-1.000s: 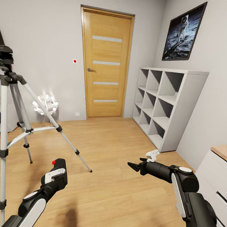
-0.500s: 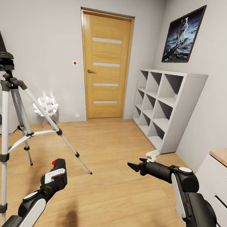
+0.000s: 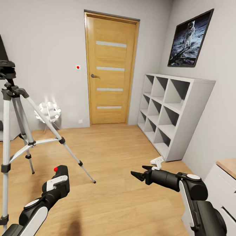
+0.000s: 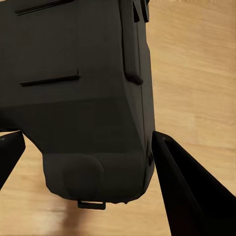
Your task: Attach the digital camera to the camera tripod in the bedroom.
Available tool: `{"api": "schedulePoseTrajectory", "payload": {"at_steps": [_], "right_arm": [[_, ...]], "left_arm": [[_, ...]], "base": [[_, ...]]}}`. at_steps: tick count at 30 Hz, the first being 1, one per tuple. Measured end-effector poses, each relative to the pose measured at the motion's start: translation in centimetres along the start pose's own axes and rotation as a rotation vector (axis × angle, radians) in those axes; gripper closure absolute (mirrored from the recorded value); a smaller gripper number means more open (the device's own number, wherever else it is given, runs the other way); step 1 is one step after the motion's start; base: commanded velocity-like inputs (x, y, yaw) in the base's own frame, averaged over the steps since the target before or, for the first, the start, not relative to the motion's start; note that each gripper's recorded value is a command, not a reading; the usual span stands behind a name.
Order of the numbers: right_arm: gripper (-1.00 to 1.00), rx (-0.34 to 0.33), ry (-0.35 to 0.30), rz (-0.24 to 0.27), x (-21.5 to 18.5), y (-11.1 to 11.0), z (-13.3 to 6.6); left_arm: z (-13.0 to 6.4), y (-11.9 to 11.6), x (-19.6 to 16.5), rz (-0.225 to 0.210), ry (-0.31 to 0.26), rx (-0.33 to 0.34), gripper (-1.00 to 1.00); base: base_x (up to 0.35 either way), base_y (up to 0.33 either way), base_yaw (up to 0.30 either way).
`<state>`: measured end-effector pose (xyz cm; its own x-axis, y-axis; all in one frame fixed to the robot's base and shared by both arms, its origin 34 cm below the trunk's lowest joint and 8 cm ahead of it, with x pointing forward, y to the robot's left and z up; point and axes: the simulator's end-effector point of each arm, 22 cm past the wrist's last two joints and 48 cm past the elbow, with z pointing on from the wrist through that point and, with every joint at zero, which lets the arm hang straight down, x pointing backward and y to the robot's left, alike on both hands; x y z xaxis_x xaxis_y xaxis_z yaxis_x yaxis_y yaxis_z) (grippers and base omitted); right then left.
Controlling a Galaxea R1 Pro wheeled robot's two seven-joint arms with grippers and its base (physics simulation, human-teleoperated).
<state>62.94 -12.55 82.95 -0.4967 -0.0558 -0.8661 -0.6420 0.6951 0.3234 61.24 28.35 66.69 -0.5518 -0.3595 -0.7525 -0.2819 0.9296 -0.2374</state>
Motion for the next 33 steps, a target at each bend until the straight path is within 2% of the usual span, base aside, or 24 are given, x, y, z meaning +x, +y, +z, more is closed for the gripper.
{"api": "schedulePoseTrajectory", "payload": {"at_steps": [33], "right_arm": [[-1.0,-0.008,-0.001,-0.006,-5.8,1.6,-2.1]], "left_arm": [[-3.3,-1.6,-5.1,0.001,0.001,-0.003,1.0]], "base": [[0.0,0.0,0.0]]}}
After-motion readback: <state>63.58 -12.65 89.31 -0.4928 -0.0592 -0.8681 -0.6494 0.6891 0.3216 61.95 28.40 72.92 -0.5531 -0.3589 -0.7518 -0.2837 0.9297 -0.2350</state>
